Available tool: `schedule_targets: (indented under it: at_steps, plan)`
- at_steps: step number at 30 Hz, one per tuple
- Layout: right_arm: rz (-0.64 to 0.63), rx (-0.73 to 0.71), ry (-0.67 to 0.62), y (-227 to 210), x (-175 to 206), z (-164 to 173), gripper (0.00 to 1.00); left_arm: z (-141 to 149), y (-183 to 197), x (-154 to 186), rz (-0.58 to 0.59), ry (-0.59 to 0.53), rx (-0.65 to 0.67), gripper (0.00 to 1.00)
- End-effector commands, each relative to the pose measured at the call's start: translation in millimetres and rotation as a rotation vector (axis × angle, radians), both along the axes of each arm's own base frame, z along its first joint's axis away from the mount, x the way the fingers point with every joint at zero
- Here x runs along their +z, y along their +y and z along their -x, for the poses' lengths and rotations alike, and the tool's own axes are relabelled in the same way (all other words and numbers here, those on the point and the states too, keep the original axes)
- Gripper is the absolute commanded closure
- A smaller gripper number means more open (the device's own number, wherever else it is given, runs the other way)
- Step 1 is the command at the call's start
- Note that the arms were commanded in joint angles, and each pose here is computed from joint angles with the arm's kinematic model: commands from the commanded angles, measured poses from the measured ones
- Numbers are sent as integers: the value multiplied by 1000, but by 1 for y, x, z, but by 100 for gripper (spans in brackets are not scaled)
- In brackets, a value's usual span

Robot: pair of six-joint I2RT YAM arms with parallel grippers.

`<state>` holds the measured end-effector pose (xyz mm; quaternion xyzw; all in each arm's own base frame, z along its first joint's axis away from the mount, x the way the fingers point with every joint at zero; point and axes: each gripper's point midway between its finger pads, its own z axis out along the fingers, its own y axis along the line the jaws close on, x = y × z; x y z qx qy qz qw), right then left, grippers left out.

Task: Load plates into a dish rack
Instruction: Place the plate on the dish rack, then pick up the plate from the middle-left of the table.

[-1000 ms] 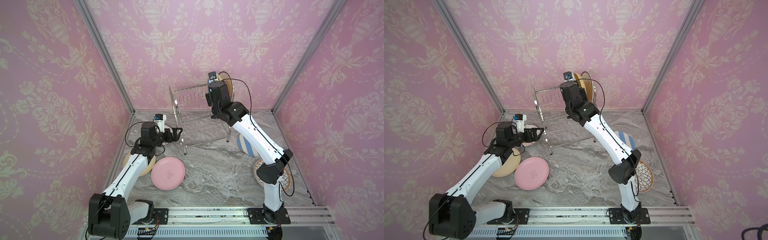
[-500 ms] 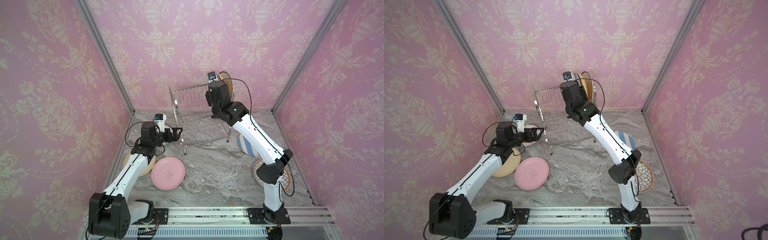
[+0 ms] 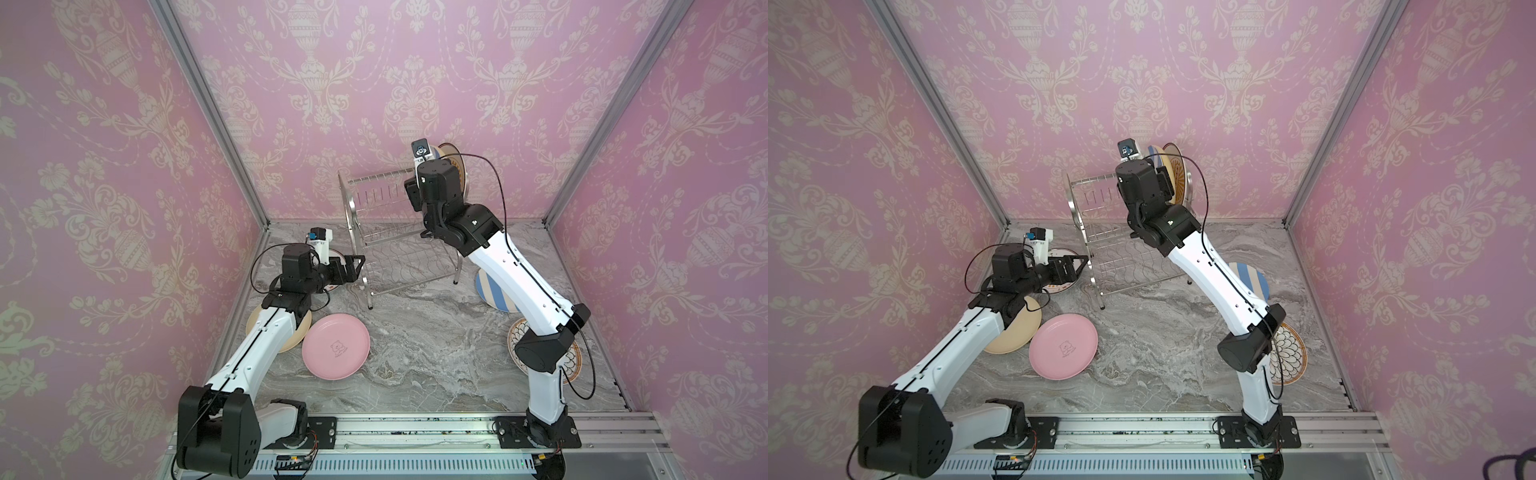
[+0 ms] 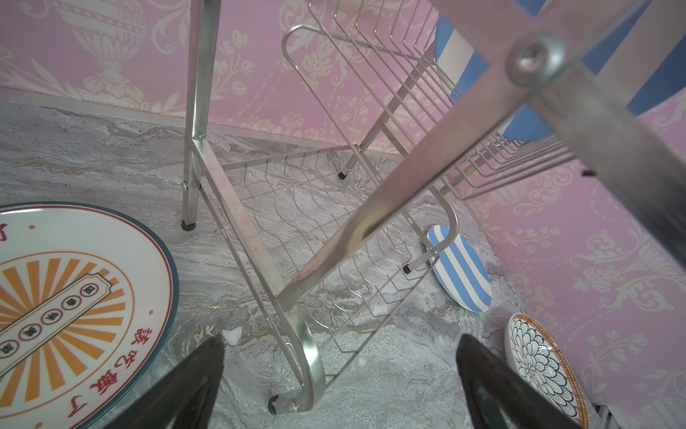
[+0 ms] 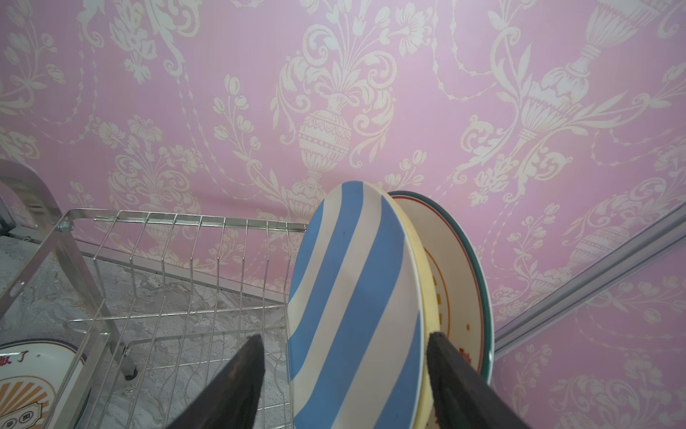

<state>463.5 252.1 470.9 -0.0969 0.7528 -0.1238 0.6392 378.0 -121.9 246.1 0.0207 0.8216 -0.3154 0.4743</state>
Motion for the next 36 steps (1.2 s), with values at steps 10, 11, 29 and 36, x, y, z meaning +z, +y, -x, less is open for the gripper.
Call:
schedule_targets:
  at_steps: [10, 11, 29, 36]
  plan:
    - [-82, 71, -33, -18, 47, 43, 26, -1, 22, 22, -90, 3, 86, 1]
    - [-88, 77, -29, -20, 48, 47, 26, -1, 23, 25, -95, -5, 88, 1]
    - [-372, 379, 293, -36, -21, 166, 26, 7, 52, 55, -147, -50, 227, 1]
    - [-462, 470, 490, -26, -103, 212, 32, 16, 61, 56, -149, -57, 279, 1]
